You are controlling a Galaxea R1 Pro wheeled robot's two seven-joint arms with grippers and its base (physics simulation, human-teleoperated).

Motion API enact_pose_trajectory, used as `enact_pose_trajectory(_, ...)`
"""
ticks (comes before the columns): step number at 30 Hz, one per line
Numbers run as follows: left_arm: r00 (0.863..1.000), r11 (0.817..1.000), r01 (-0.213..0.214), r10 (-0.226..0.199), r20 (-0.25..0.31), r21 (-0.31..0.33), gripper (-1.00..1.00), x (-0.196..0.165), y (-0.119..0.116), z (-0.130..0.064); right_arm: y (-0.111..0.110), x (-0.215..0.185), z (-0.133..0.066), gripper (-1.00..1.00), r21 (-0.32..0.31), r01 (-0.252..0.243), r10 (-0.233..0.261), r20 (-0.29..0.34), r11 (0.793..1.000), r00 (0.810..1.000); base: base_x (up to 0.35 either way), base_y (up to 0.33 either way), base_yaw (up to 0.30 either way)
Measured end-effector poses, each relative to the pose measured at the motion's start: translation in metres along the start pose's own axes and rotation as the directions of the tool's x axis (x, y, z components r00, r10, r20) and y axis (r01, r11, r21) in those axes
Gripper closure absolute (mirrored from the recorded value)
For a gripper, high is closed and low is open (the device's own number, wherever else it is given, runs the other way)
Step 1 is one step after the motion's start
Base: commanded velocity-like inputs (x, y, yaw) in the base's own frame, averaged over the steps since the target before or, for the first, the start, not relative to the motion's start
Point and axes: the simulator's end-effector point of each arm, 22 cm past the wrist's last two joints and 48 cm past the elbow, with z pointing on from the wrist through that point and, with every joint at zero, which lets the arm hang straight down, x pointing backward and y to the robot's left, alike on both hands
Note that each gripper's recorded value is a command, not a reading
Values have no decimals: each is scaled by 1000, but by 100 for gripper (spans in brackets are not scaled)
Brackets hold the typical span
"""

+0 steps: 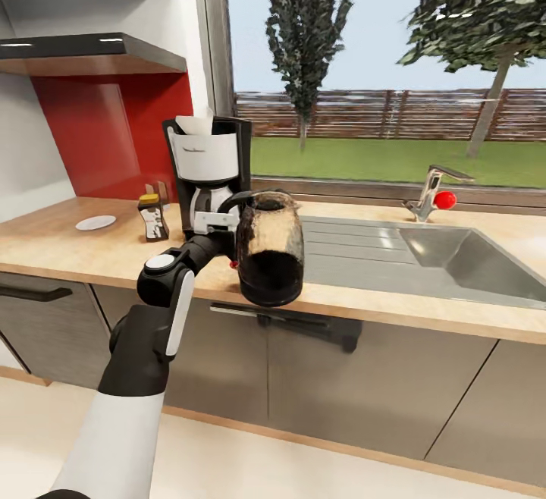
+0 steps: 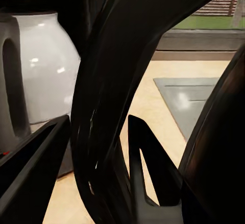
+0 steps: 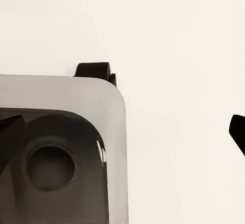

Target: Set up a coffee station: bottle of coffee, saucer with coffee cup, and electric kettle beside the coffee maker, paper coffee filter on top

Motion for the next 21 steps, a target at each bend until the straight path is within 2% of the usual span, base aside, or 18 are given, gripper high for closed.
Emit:
enact_pose_trajectory(4, 1000, 988, -10, 11, 7, -152, 100, -3, 32, -4, 0, 0, 0, -100, 1, 0, 0, 0, 1000, 1000, 0, 0, 0)
enact_pose_trajectory(9, 1000, 981, -17, 20, 13, -193, 100, -6, 35, -5, 0, 0, 0, -100, 1, 1, -1, 1, 1000, 1000, 0, 0, 0)
enact_pose_trajectory(15, 1000, 979, -20, 23, 17, -204, 100, -8, 36, -6, 0, 0, 0, -100, 1, 1, -1, 1, 1000, 1000, 0, 0, 0)
enact_pose_trajectory(21, 999, 955, -20, 27, 18, -295, 100, -10, 56, -11, 0, 0, 0, -100, 1, 1, -1, 1, 1000, 1000, 0, 0, 0)
